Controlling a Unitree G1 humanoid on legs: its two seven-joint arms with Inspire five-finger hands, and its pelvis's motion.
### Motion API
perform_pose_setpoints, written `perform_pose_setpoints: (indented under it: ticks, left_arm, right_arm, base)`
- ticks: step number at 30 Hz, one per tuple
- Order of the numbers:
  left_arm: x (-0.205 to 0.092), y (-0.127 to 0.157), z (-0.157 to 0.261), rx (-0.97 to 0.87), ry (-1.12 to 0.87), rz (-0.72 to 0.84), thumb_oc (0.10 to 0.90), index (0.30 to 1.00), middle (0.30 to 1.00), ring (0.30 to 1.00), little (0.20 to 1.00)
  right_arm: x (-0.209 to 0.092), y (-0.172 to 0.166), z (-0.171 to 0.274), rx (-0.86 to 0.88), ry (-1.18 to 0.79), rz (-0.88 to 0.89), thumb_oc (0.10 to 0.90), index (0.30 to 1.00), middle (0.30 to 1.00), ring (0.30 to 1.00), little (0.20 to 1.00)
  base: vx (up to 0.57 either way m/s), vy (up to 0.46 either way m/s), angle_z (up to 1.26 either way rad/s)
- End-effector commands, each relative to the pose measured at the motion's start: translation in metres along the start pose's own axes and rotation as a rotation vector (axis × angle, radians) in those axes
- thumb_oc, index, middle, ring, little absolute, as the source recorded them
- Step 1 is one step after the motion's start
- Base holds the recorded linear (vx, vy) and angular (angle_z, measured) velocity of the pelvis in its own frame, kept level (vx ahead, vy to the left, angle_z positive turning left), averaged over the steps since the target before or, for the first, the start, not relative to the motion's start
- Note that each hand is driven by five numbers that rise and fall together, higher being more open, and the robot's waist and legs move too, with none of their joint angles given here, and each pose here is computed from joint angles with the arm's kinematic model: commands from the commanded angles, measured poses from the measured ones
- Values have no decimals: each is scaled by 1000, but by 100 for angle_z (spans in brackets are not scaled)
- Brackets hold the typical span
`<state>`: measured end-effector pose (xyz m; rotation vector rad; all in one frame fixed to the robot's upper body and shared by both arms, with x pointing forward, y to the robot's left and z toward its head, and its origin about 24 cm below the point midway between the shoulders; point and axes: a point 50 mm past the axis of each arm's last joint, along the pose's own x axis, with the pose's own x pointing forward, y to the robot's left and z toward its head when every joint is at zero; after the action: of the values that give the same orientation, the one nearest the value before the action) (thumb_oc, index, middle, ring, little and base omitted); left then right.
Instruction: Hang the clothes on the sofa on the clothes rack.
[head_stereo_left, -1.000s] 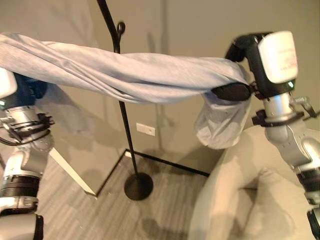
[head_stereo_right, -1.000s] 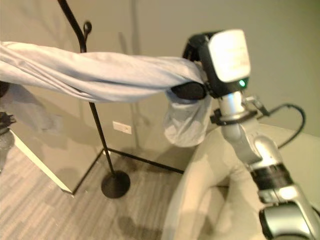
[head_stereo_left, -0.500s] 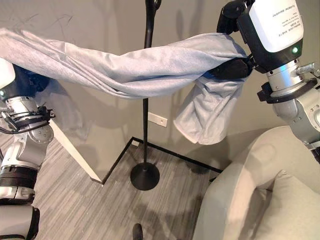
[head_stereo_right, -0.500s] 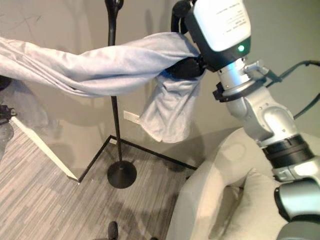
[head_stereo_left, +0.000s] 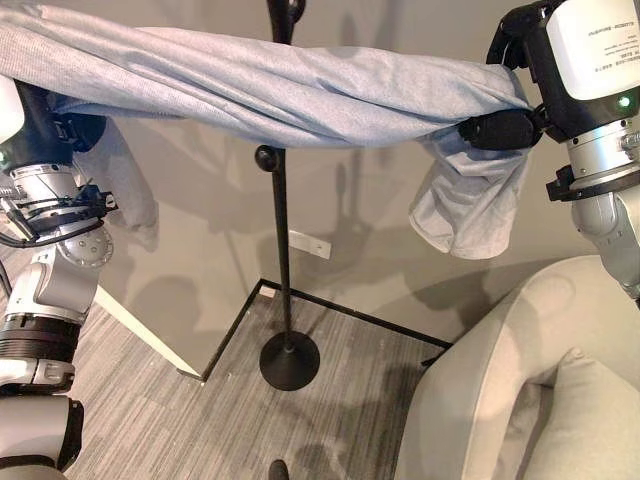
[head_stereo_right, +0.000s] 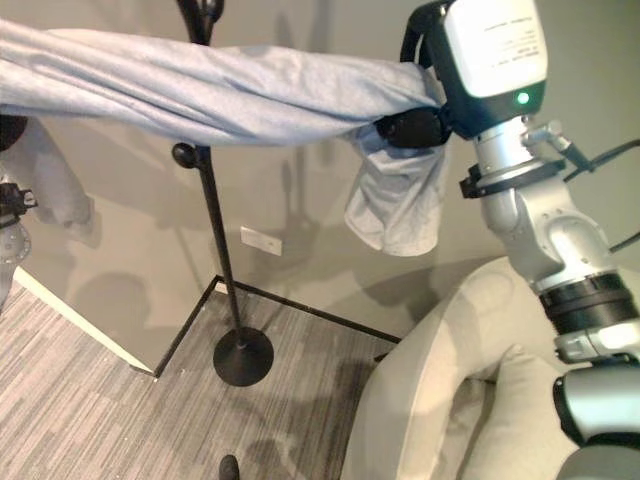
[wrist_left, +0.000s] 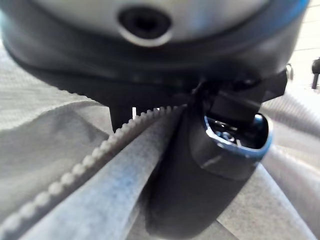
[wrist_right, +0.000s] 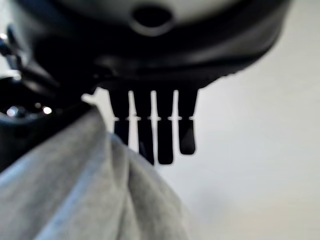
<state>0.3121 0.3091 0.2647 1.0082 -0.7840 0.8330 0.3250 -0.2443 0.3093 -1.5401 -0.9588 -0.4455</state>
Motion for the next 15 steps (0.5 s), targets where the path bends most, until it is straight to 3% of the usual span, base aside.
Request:
perform_pose_setpoints:
  ticks: [1, 6, 8, 15]
  left_arm:
    - [23, 18, -13, 4, 75, 99, 400, 300, 300, 300, 300]
    - [11, -6, -23, 14, 134, -37, 400, 300, 300, 300, 300]
    - [-15, -36, -26, -7, 193, -178, 400, 300, 300, 300, 300]
    - [-71, -73, -49, -20, 418, -370, 400, 300, 300, 300, 300]
  right_arm:
    - [9, -37, -49, -104, 202, -107, 400, 300, 300, 300, 300]
    - [10, -17, -43, -63, 187, 7, 400, 300, 300, 300, 300]
    - [9, 5, -30, -6, 168, 100, 400, 300, 300, 300, 300]
    - [6, 36, -12, 90, 161, 205, 400, 300, 300, 300, 300]
  base:
    - [41, 4, -24]
    - [37, 11, -17]
    - [51, 44, -5]
    - [-22, 34, -3]
